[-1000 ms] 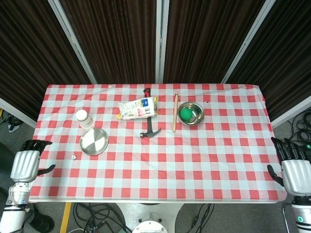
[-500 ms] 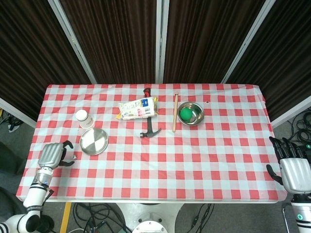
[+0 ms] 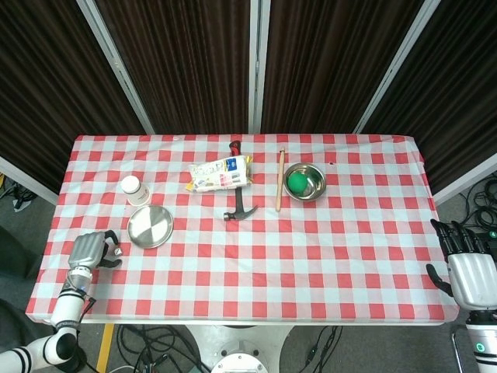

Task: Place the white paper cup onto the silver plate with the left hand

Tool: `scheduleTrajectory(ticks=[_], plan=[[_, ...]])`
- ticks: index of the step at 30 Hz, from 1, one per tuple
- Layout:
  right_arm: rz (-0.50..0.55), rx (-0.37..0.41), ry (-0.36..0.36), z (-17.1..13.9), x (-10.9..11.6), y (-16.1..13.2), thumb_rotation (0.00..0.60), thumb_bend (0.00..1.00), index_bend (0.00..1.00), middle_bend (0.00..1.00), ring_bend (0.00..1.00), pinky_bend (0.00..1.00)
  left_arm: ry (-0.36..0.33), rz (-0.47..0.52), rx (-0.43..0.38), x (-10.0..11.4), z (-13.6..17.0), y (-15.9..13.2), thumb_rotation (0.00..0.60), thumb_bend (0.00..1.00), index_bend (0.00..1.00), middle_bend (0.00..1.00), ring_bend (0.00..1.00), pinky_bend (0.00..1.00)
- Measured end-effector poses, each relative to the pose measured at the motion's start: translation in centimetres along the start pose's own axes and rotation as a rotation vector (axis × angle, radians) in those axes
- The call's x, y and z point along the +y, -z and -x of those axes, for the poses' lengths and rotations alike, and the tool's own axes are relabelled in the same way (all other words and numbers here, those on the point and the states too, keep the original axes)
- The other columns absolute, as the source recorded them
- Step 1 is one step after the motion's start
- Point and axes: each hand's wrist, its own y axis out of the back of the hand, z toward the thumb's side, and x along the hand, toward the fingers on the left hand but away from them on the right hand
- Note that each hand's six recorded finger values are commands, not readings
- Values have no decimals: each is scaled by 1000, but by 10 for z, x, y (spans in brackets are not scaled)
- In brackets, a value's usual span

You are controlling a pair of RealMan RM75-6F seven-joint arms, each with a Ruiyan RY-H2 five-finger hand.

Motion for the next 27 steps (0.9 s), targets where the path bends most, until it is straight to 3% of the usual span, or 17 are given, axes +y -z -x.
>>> scheduleTrajectory(ticks=[15, 27], plan=[[4, 0, -3, -1, 0, 1, 600, 220, 66, 138, 63, 145, 34, 27, 4, -6, -1, 2, 600, 300, 494, 913, 892, 956], [6, -4, -11, -1, -2, 2, 600, 220, 74, 138, 63, 145, 21, 31, -10, -1, -5, -5, 600, 368, 579, 925, 907, 966]])
